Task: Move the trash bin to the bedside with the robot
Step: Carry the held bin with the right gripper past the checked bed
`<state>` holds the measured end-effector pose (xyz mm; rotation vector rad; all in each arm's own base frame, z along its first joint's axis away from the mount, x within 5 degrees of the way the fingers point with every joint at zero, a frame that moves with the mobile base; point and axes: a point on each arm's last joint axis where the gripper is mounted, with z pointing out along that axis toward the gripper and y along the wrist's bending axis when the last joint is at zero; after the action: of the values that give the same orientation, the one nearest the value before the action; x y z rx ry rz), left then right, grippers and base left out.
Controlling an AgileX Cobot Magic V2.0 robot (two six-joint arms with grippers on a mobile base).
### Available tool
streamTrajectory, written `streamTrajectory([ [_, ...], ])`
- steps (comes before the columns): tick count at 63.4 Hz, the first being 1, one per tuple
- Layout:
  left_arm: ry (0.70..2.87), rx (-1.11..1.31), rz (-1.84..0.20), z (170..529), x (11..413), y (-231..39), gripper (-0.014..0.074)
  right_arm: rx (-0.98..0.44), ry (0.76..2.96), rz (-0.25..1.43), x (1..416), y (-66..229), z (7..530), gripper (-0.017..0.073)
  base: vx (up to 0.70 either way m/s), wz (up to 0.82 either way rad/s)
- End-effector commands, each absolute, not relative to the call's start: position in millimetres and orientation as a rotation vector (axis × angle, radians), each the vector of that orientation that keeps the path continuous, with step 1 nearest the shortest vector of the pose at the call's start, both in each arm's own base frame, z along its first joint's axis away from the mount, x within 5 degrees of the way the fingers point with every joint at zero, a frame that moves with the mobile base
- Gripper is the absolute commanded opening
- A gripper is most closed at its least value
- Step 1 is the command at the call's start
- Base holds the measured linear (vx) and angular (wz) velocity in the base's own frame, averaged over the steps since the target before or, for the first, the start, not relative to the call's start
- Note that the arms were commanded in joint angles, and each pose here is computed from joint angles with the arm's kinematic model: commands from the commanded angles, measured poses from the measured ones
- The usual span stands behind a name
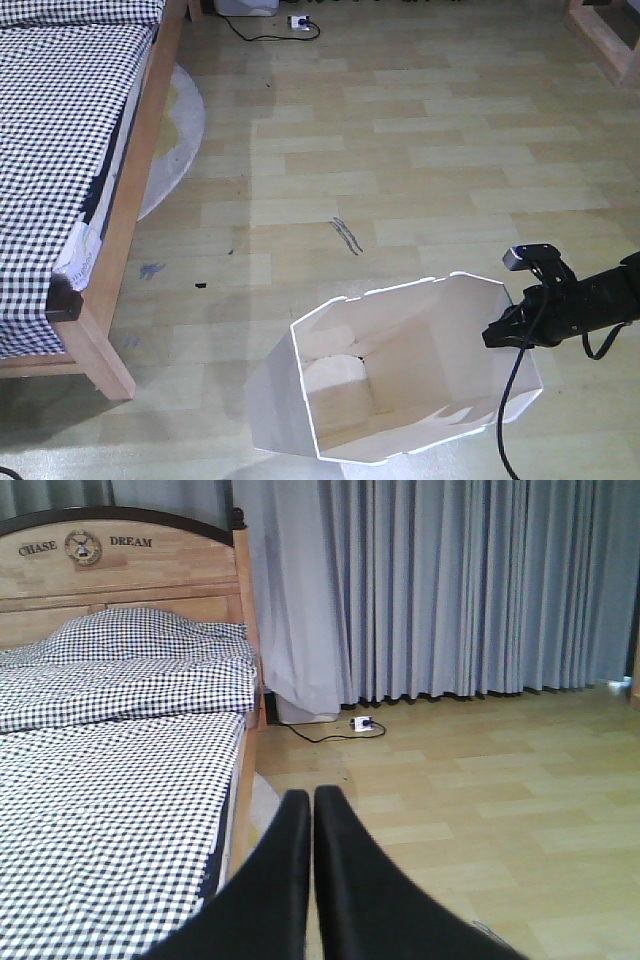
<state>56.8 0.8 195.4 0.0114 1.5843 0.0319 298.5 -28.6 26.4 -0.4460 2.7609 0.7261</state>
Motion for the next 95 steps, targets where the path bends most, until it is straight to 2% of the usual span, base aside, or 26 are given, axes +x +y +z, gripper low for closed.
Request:
streamTrajectory([
  [1, 1.507, 0.0, 0.007, 199.1, 56.1, 0.3, -0.0006, -0.391, 2.605, 0.995, 304.7, -14.1, 60.0, -0.0005, 0.23, 0.11],
  [95, 1.507, 0.0, 0.007, 199.1, 56.1, 0.3, -0.0006, -0.391, 2.605, 0.995, 304.7, -14.1, 60.0, -0.0005, 0.2, -0.1],
])
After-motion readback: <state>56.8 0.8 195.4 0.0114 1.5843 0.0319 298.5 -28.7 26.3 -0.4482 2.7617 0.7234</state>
